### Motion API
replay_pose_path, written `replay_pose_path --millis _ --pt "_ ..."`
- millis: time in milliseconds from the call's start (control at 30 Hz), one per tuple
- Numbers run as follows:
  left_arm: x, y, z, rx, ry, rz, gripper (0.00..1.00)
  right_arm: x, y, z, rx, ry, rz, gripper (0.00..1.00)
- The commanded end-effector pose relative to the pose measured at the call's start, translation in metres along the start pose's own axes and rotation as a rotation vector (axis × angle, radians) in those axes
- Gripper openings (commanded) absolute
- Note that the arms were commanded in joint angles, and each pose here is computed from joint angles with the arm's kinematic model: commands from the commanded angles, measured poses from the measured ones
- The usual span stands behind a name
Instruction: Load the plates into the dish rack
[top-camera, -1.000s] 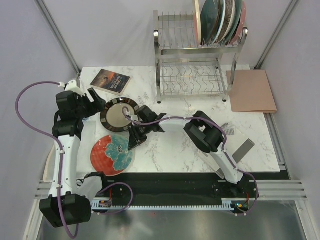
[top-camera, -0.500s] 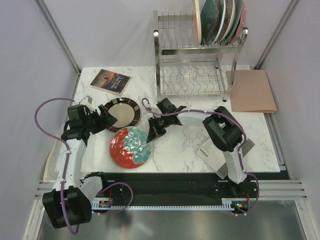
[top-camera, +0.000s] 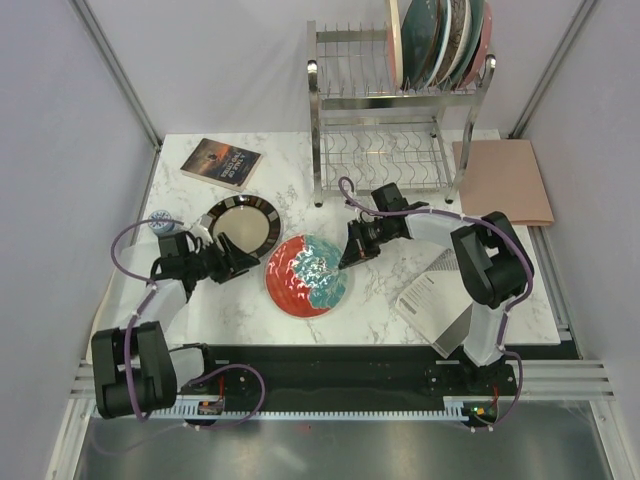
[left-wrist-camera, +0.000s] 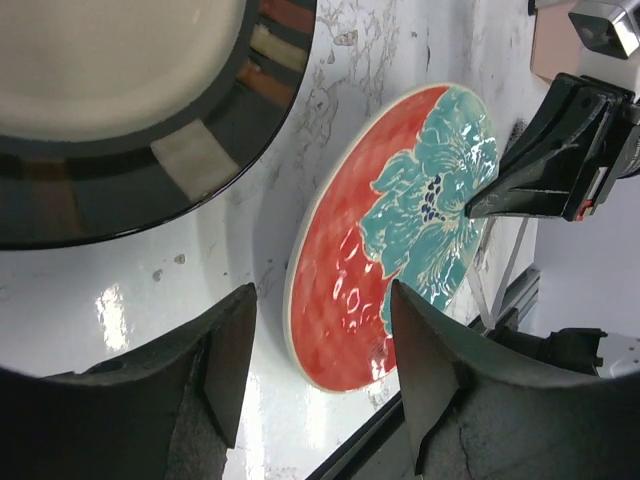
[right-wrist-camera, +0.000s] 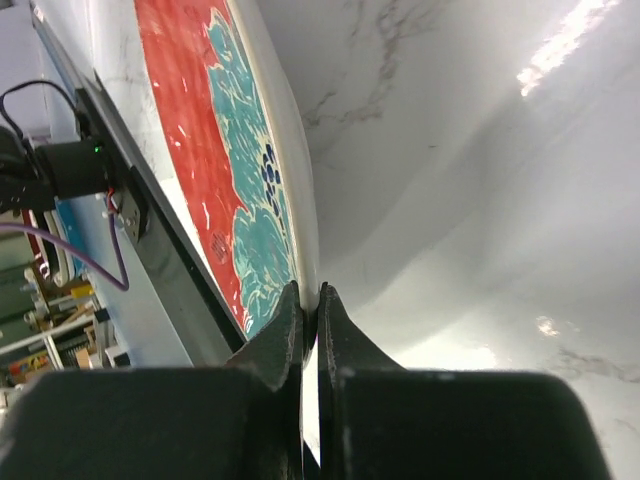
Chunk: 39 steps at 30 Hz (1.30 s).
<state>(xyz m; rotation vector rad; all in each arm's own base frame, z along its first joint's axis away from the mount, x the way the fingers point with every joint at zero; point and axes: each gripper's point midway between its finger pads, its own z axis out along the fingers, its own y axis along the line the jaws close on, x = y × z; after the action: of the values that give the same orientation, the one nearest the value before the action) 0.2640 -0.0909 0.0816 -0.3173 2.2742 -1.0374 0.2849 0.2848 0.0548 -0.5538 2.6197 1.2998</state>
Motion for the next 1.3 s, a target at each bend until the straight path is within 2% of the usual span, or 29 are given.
replay_pose_path --millis 0,167,600,700,733,800,833,900,933,967,1033,1133,1267 --pt "-0.015 -0.021 0.011 0.135 0.008 0.073 0.62 -0.006 0.048 -0.01 -0.198 -0.002 -0.123 0.0" --pt "-0.009 -0.012 0.023 0.136 0.067 0.083 0.62 -0.009 0.061 -0.012 -0.278 0.0 -0.095 0.0" --pt "0.022 -0.024 0.041 0.176 0.208 0.171 0.64 -0.03 0.086 -0.018 -0.396 -0.024 -0.092 0.0" --pt "0.02 -0.031 0.041 0.217 0.221 0.174 0.46 -0.03 0.083 -0.016 -0.386 -0.025 -0.079 0.0" --pt "0.021 -0.033 0.041 0.229 0.231 0.173 0.3 -0.031 0.079 -0.014 -0.367 -0.032 -0.071 0.0" --pt "0.021 -0.041 0.039 0.272 0.246 0.183 0.16 -0.031 0.075 -0.011 -0.354 -0.033 -0.067 0.0" --pt "0.02 -0.043 0.038 0.286 0.249 0.187 0.1 -0.031 0.072 -0.01 -0.347 -0.036 -0.068 0.03" --pt "0.021 -0.051 0.035 0.334 0.261 0.197 0.04 -0.031 0.069 -0.007 -0.329 -0.035 -0.069 0.26" --pt "0.02 -0.053 0.035 0.345 0.262 0.2 0.03 -0.028 0.064 -0.006 -0.318 -0.024 -0.074 0.44" --pt "0.022 -0.056 0.033 0.369 0.272 0.198 0.02 -0.028 0.063 -0.006 -0.307 -0.023 -0.077 0.51" --pt "0.023 -0.058 0.032 0.377 0.276 0.195 0.02 -0.024 0.058 -0.003 -0.302 -0.006 -0.058 0.58" --pt "0.023 -0.058 0.032 0.378 0.275 0.194 0.02 -0.021 0.054 0.002 -0.293 0.004 -0.05 0.62" --pt "0.019 -0.061 0.033 0.391 0.273 0.192 0.02 -0.02 0.052 0.013 -0.276 0.021 -0.035 0.63"
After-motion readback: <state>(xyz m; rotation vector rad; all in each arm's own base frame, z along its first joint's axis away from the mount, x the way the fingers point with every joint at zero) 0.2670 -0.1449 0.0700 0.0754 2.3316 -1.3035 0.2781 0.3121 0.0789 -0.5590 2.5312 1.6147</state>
